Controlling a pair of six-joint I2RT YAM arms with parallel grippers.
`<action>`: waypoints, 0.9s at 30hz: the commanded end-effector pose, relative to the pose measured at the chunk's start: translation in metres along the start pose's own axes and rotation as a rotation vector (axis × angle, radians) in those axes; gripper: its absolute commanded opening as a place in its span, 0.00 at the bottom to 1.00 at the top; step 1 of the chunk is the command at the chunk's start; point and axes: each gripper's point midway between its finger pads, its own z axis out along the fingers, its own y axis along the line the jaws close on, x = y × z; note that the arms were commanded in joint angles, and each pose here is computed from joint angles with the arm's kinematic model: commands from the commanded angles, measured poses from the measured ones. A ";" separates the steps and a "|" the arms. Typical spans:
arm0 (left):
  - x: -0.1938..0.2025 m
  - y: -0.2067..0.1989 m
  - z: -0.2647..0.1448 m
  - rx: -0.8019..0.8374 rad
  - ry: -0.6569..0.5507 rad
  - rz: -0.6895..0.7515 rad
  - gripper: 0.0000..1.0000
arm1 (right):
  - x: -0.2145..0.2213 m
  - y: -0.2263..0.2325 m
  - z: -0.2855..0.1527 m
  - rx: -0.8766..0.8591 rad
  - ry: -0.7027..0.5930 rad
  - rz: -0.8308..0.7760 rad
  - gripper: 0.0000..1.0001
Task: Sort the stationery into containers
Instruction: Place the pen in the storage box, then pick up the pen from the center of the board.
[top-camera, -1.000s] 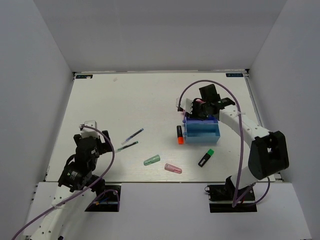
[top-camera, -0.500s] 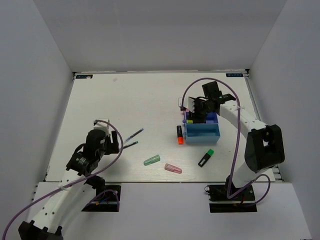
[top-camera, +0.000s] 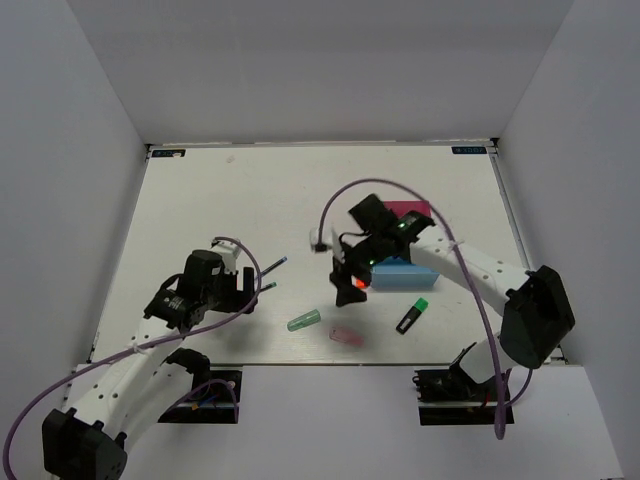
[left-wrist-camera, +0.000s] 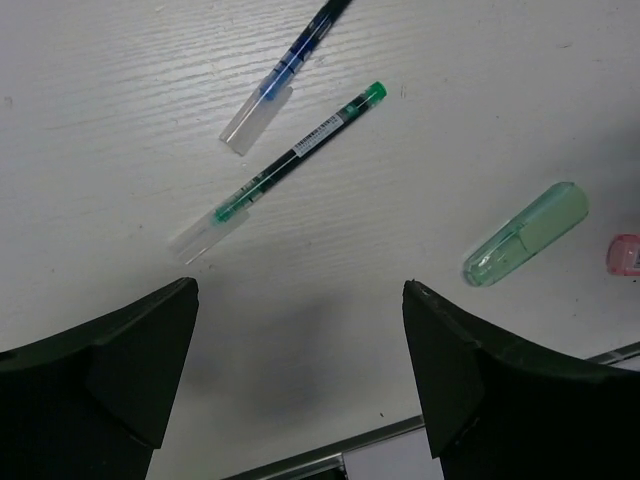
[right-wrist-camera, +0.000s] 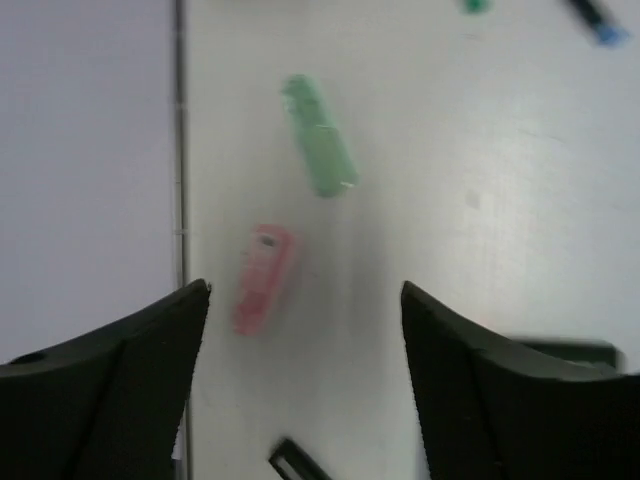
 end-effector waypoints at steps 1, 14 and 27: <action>-0.014 -0.008 -0.010 0.037 -0.037 0.016 0.93 | 0.019 0.061 0.031 -0.177 0.099 0.076 0.82; -0.016 0.006 -0.015 -0.040 -0.080 0.008 0.88 | 0.030 0.030 0.044 0.000 0.239 -0.123 0.62; -0.016 -0.008 -0.007 0.062 -0.055 0.126 0.60 | 0.070 0.010 -0.003 0.212 0.418 -0.149 0.50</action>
